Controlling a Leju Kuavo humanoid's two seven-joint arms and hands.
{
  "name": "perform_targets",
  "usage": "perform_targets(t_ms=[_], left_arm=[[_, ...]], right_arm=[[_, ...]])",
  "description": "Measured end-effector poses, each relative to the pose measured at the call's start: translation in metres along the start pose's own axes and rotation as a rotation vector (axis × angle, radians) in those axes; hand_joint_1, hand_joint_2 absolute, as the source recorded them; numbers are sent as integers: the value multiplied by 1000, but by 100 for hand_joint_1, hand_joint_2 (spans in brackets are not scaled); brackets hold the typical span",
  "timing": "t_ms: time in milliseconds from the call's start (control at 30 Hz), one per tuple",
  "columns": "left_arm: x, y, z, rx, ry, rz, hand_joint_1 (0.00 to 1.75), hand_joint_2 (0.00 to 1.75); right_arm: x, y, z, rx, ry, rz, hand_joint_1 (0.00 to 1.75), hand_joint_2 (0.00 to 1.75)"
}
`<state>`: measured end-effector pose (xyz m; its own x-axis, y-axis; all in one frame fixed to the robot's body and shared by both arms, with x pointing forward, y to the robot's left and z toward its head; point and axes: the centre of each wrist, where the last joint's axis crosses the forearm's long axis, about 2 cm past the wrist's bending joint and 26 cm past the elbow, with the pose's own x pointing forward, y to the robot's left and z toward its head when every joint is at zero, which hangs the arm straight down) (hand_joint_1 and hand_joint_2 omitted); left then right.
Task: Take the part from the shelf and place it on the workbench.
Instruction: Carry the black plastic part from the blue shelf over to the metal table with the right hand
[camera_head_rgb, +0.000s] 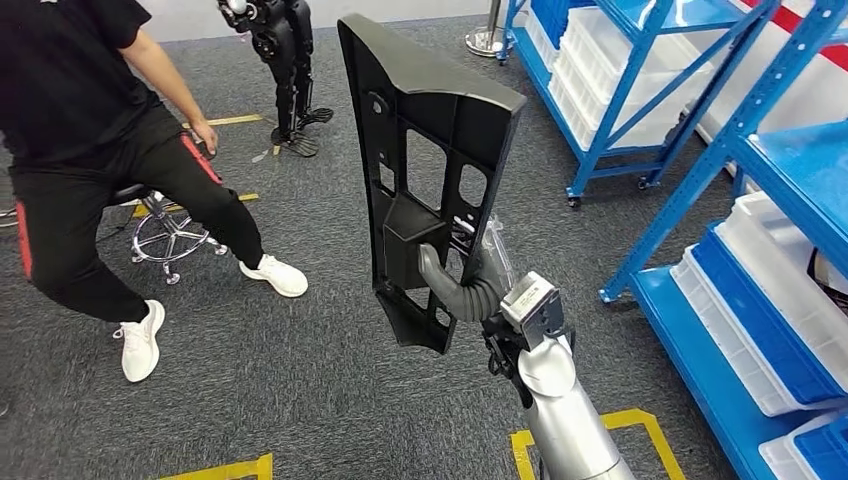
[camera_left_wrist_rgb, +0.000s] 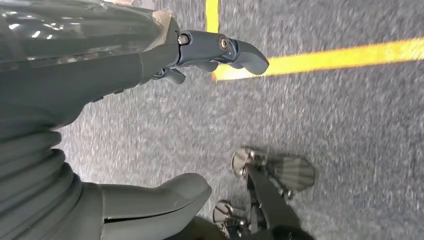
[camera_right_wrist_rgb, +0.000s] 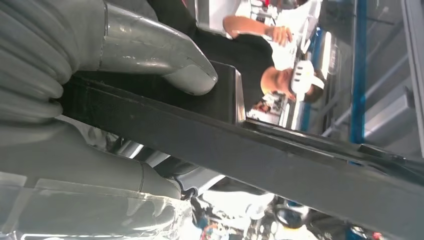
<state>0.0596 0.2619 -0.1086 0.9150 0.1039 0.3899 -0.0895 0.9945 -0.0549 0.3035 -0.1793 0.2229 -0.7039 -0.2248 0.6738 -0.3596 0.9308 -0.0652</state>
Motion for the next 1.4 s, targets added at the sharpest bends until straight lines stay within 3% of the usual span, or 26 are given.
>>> perform_targets(t_ms=[1400], left_arm=[[2, 7, -1, -4, -17, -85, 0, 175]], right_arm=[[9, -4, -18, -13, -45, 9, 175, 175]])
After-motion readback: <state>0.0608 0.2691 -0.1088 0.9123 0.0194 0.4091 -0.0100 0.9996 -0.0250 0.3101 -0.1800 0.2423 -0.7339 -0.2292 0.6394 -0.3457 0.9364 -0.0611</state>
